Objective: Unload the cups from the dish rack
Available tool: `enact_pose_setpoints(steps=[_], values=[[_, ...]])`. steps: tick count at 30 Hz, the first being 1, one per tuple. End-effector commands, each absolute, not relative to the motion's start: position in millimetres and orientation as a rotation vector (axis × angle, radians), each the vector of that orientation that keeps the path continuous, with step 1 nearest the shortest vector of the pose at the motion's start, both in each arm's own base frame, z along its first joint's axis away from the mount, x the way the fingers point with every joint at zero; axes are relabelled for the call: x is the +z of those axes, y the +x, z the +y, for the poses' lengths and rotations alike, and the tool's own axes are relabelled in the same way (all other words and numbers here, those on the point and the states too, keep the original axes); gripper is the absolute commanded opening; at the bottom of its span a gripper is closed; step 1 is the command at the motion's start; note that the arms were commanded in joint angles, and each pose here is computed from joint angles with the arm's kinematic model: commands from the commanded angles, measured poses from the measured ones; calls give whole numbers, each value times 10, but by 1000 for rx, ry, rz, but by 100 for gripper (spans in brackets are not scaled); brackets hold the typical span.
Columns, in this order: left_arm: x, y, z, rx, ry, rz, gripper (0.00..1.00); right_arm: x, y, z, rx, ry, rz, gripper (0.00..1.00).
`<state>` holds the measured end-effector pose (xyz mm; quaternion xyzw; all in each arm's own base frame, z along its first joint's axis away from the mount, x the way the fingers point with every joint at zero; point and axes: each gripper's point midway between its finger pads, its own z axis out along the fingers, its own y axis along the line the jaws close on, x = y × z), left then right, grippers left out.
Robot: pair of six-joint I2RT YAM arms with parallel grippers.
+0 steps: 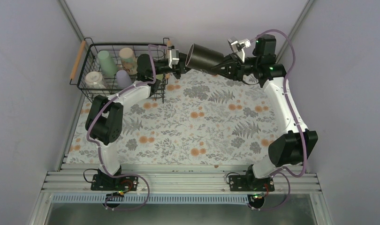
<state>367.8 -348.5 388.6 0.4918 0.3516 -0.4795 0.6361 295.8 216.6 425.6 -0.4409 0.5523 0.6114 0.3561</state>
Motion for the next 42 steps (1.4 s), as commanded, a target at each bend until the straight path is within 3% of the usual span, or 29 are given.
enact_pose_setpoints(steps=[1,6,11,16,28,36,42], values=[[3962,3211,-3593,-1145,1269,695,7,4574,2546,2095,1601,-1339,1152,3],[4005,3167,-3560,-1083,1299,688,59,4469,2612,2078,1528,-1305,1192,3],[4067,3155,-3406,-1020,1289,690,99,4370,2856,1906,1468,-1227,1255,3],[4158,3242,-3117,-961,1265,724,100,4232,3250,1720,1337,-1110,1354,3],[4452,3489,-2599,-687,1289,828,100,3049,4455,1108,515,-1067,1954,3],[4463,3930,-2093,-315,1315,1084,100,2444,4737,420,198,-1037,2306,3],[3869,4245,-1598,26,1564,1337,100,1856,4686,-151,10,-1011,2580,3]])
